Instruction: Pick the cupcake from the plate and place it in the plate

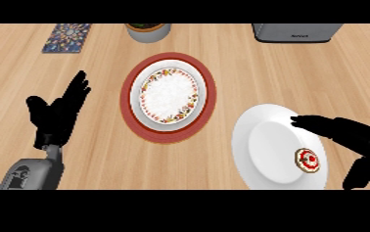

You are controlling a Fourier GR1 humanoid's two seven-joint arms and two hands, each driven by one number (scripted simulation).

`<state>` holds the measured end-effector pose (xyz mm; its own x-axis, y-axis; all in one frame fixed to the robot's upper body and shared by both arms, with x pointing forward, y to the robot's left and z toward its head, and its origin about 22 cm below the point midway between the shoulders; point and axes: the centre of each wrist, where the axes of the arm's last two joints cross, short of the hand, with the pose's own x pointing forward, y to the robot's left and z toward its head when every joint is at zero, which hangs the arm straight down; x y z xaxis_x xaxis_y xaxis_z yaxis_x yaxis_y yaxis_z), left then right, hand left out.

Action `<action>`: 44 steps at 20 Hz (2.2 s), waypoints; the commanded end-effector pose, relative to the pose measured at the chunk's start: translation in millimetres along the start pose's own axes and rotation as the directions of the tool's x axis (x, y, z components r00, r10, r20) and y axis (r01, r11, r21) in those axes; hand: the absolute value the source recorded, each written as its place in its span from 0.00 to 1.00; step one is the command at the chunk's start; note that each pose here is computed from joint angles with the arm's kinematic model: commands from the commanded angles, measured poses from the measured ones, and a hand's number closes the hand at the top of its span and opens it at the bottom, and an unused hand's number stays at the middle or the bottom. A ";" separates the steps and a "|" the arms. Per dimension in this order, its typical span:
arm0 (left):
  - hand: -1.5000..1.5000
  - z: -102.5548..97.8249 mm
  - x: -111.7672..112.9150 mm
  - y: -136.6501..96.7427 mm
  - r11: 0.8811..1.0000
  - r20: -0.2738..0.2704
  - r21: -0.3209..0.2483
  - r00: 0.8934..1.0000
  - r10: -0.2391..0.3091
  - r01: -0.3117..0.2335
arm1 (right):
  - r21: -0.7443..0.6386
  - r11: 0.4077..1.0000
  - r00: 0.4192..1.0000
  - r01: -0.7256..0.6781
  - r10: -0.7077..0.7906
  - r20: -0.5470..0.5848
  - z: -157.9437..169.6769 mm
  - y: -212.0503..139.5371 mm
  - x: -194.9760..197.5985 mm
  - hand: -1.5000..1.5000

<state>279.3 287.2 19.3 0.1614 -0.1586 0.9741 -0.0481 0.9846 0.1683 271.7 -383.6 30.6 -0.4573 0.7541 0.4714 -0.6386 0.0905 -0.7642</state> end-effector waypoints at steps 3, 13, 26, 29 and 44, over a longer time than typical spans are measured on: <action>0.50 -3.8 6.2 -17.2 1.000 0.005 -0.016 1.000 -0.006 0.006 | 0.023 0.999 0.999 -0.037 0.037 -0.031 -23.8 6.4 13.8 0.00; 0.50 8.1 -18.7 -2.7 1.000 -0.001 -0.009 1.000 0.000 0.000 | 0.060 0.994 0.994 -0.093 0.096 -0.056 -38.6 12.5 3.3 0.00; 0.50 -11.9 20.2 -15.1 1.000 -0.011 -0.016 1.000 0.012 -0.012 | 0.120 0.987 0.992 -0.110 0.101 0.082 -55.3 50.8 21.4 1.00; 0.50 -4.3 1.6 -13.2 1.000 -0.002 -0.008 1.000 -0.006 0.006 | 0.096 0.991 0.993 -0.095 0.087 0.082 -51.3 36.6 30.2 1.00; 0.50 -4.6 -2.3 -5.8 1.000 -0.021 -0.020 1.000 0.004 -0.005 | -0.447 0.894 0.873 -0.027 0.239 0.426 -158.9 92.3 311.9 1.00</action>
<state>283.6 277.9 16.4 0.1765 -0.1593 0.9713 -0.0205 0.9860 0.1654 201.4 -70.6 11.5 -0.8066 0.4333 0.4020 -0.3682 0.1637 -0.9152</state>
